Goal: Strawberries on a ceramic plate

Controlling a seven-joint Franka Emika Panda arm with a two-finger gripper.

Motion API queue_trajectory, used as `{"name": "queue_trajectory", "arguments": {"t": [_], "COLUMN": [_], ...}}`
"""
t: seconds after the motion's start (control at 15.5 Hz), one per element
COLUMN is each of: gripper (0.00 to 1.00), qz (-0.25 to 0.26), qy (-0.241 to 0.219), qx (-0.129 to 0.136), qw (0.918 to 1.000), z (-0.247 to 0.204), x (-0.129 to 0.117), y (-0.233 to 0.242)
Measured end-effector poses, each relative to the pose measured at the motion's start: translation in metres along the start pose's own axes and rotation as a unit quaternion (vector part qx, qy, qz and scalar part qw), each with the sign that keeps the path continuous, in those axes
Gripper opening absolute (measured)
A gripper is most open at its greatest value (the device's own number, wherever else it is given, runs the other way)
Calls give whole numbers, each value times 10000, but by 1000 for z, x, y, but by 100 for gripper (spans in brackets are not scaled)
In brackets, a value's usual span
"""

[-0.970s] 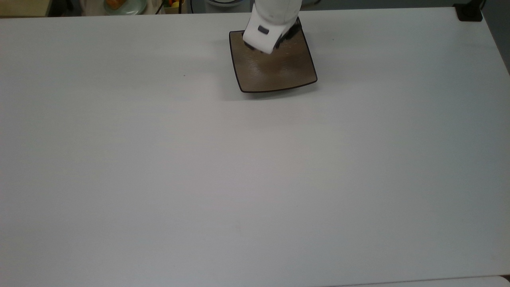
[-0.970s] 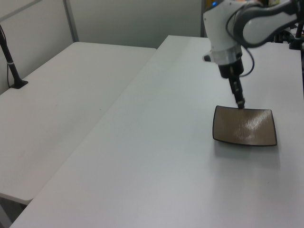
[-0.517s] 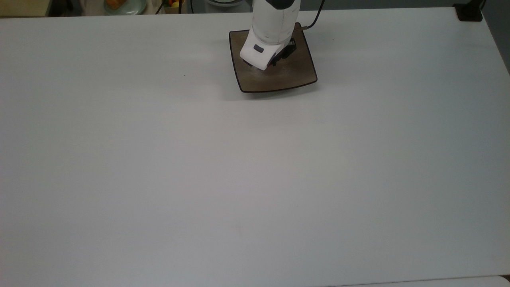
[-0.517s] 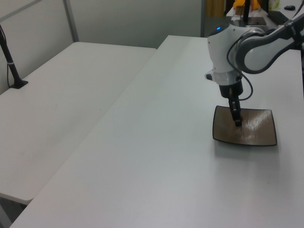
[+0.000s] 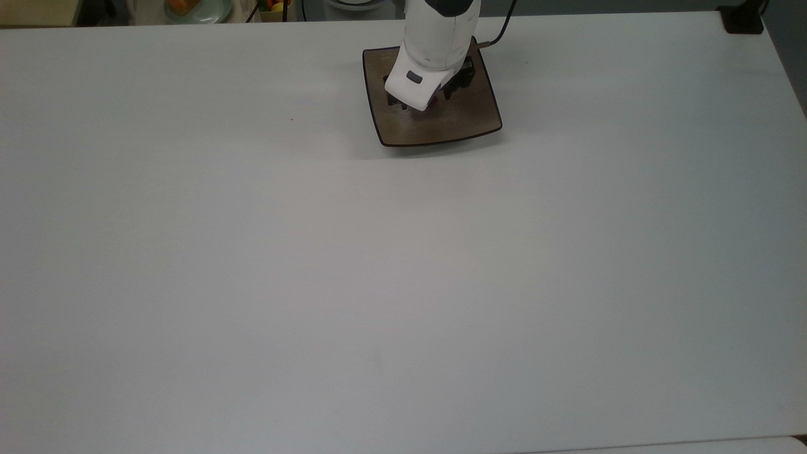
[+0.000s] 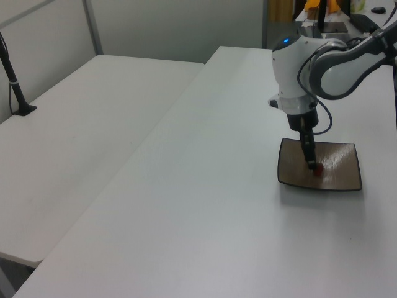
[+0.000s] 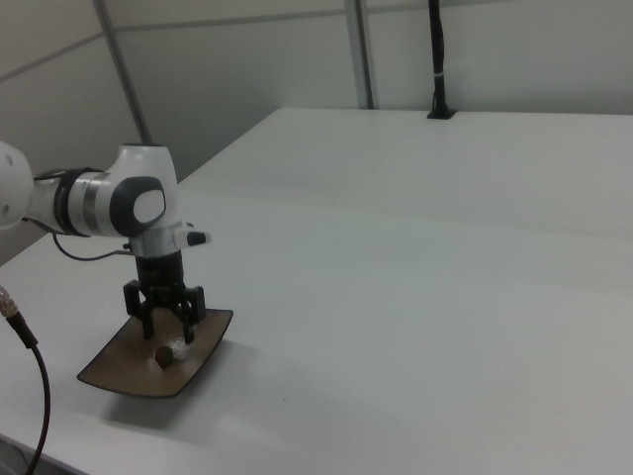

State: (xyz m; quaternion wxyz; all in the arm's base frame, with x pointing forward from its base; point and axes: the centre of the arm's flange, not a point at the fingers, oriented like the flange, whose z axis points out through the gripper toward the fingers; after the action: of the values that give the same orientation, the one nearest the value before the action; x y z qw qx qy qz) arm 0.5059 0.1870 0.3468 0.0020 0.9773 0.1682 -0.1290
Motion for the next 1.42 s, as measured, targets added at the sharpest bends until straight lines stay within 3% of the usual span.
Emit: {"name": "queue_trajectory", "arguments": {"t": [0.13, 0.45, 0.84, 1.1, 1.42], "gripper": [100, 100, 100, 100, 100], "qz": [3, 216, 1311, 1561, 1098], "qy": [261, 809, 1140, 1280, 1763], "qx": [5, 58, 225, 267, 151], "qw": [9997, 9965, 9845, 9790, 9781], "z": [-26, -129, -247, -269, -269], "x": [4, -4, -49, -68, -53], "y": [0, 7, 59, 96, 104]}}
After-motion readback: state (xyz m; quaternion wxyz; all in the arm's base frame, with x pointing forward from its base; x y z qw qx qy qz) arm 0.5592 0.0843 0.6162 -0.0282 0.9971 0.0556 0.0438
